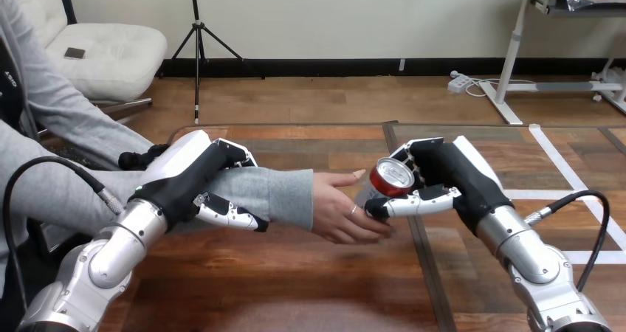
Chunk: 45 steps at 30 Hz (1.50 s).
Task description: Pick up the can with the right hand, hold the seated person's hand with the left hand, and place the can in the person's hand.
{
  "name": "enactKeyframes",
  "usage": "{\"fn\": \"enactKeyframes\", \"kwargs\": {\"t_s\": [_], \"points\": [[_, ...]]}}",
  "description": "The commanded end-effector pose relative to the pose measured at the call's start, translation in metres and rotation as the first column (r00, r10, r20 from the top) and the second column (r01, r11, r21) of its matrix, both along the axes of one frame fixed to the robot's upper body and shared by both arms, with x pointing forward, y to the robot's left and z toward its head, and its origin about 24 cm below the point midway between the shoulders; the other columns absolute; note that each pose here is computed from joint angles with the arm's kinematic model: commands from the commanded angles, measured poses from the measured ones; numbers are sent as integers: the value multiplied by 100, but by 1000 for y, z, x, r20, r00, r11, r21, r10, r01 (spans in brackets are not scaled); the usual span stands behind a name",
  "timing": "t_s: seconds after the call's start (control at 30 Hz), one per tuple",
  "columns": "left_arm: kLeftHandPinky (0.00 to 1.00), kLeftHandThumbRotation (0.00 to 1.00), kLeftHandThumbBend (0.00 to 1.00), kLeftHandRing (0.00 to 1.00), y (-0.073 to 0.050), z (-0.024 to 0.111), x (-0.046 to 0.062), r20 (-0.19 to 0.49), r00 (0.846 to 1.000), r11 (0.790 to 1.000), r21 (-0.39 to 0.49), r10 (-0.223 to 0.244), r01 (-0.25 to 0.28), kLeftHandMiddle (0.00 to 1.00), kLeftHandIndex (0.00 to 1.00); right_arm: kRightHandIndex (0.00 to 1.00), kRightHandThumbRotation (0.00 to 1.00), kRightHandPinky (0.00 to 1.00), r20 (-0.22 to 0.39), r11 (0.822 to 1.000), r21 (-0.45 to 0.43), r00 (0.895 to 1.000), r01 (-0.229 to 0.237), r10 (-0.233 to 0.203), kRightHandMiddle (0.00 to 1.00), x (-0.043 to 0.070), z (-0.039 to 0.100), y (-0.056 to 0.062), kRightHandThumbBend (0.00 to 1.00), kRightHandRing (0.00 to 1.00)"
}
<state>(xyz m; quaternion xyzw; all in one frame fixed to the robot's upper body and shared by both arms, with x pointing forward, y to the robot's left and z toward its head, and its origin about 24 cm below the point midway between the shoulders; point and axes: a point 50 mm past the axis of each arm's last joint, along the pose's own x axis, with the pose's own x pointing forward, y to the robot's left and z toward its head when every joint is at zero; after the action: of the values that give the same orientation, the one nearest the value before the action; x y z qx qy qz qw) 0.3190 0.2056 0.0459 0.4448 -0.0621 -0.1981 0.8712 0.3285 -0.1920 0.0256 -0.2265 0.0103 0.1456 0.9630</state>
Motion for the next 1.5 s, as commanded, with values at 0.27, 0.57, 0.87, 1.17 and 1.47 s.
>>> {"fn": "enactKeyframes", "kwargs": {"t_s": [0.27, 0.57, 0.87, 1.17, 1.47], "points": [[25, 0, 68, 29, -14, 57, 24, 220, 975, 996, -80, -25, 44, 35, 43, 41, 0, 30, 207, 997, 13, 976, -74, 70, 37, 29, 55, 27, 86, 32], [25, 0, 67, 29, -13, 57, 24, 214, 976, 995, -88, -26, 46, 35, 43, 42, 0, 29, 212, 994, 20, 972, -107, 100, 37, 28, 55, 33, 86, 31], [25, 0, 67, 30, -12, 56, 24, 211, 977, 996, -80, -25, 42, 36, 43, 41, 0, 30, 207, 993, 28, 972, -119, 110, 37, 28, 54, 38, 86, 32], [26, 0, 67, 30, -12, 56, 23, 211, 977, 996, -77, -20, 37, 36, 43, 41, 0, 29, 210, 992, 32, 971, -123, 114, 37, 28, 54, 41, 86, 32], [26, 0, 67, 31, -11, 56, 23, 207, 978, 997, -71, -17, 32, 37, 44, 41, 0, 30, 217, 992, 24, 969, -126, 118, 38, 27, 55, 41, 85, 33]]}}
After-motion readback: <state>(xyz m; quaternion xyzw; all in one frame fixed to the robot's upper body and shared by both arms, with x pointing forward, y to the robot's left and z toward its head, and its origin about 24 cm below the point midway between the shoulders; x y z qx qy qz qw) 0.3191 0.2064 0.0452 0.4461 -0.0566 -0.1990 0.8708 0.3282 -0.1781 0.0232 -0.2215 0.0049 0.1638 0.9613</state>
